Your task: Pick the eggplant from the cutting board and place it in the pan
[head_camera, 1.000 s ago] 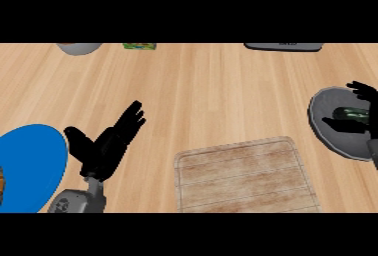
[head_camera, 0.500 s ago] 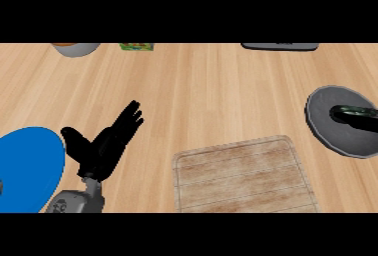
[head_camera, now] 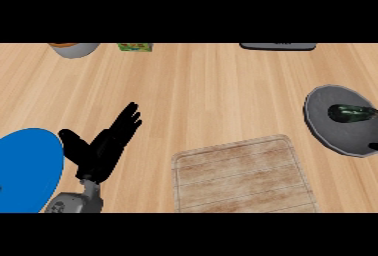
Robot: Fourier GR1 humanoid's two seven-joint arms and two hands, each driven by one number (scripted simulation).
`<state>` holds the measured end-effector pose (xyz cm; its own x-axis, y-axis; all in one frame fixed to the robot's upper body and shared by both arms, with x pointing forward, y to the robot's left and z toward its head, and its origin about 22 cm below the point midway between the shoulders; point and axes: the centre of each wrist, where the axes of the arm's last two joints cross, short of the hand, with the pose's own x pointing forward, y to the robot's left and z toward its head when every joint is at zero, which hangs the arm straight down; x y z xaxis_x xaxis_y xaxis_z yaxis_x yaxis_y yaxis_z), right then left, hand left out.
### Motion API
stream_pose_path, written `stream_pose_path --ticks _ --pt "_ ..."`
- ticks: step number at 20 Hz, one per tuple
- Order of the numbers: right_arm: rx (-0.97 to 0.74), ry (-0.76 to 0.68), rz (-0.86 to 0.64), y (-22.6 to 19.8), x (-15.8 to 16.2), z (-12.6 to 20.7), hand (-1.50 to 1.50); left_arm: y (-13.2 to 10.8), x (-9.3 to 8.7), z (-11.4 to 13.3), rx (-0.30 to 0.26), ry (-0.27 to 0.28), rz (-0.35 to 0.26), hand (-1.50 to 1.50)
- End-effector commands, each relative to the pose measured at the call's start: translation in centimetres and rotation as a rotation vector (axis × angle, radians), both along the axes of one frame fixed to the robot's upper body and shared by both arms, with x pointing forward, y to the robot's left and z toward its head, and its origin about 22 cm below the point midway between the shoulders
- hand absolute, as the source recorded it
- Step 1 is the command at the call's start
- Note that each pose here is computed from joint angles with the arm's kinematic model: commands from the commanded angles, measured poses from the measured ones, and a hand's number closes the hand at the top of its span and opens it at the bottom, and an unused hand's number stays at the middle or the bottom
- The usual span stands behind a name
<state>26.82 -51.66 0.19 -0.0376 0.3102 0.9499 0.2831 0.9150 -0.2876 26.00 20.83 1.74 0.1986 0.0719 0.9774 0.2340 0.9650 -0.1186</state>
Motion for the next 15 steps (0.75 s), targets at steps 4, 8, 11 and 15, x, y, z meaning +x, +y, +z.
stream_pose_path --ticks 4,8,11,15 --pt "0.043 -0.012 0.098 -3.5 -4.4 0.5 -1.5 0.3 -0.1 -0.2 0.0 0.0 0.0 0.0" --pt "0.037 -0.013 0.143 -4.4 -6.8 -0.2 -1.5 -0.4 -0.5 0.3 0.009 -0.001 0.023 0.0" --pt "0.034 -0.013 0.156 -4.1 -7.8 -1.4 -1.5 1.1 -0.6 -0.5 0.008 -0.009 0.025 0.0" --pt "0.031 -0.002 0.172 -4.6 -7.8 -0.6 -1.5 0.6 -0.7 0.0 0.006 -0.006 0.014 0.0"
